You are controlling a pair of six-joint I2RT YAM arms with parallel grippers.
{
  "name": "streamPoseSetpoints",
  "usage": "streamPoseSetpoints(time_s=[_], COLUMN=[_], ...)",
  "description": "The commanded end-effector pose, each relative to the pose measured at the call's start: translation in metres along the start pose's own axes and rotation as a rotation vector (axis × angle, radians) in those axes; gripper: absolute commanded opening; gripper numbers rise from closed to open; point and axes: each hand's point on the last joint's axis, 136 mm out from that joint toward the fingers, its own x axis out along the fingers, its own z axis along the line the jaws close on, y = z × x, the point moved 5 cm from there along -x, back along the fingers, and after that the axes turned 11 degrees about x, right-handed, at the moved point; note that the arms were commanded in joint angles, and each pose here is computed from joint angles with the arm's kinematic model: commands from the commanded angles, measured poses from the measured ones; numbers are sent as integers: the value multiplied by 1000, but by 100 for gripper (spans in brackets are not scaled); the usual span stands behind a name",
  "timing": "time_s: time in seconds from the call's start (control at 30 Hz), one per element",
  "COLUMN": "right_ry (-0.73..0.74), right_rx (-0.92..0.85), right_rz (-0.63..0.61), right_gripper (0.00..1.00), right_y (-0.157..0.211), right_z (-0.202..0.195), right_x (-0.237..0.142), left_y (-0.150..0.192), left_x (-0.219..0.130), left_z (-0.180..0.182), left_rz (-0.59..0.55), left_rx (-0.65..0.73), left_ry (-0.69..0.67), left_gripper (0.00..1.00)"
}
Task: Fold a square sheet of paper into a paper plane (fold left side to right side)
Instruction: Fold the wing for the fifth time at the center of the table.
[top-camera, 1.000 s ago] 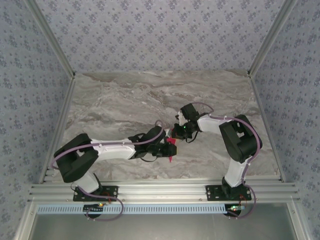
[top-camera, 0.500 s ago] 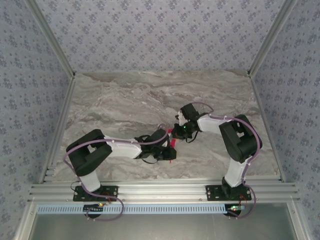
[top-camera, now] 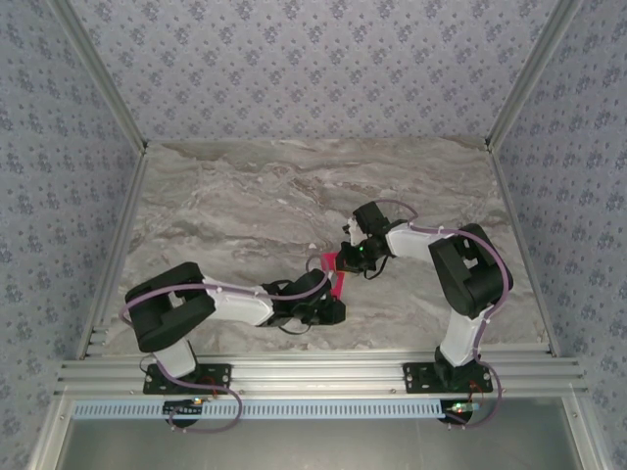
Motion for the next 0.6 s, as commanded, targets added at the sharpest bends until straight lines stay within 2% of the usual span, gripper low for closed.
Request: streamPoseSetpoints(time_s=[0.0, 0.2, 0.4, 0.57], right_ry=[172, 119, -35, -89], right_rx=[40, 17, -56, -126], right_rz=[53, 47, -36, -178], right_gripper=[7, 7, 11, 28], right_y=[14, 10, -11, -30], right_z=[-36, -26, 11, 37], right_x=[17, 15, -14, -61], left_y=[40, 43, 20, -9], left_x=[-1, -6, -40, -81], left_z=[10, 7, -7, -1], left_rz=[140, 121, 22, -97], left_rx=[-24, -31, 9, 30], left_ry=[-52, -33, 7, -33], left_gripper=[17, 17, 18, 23])
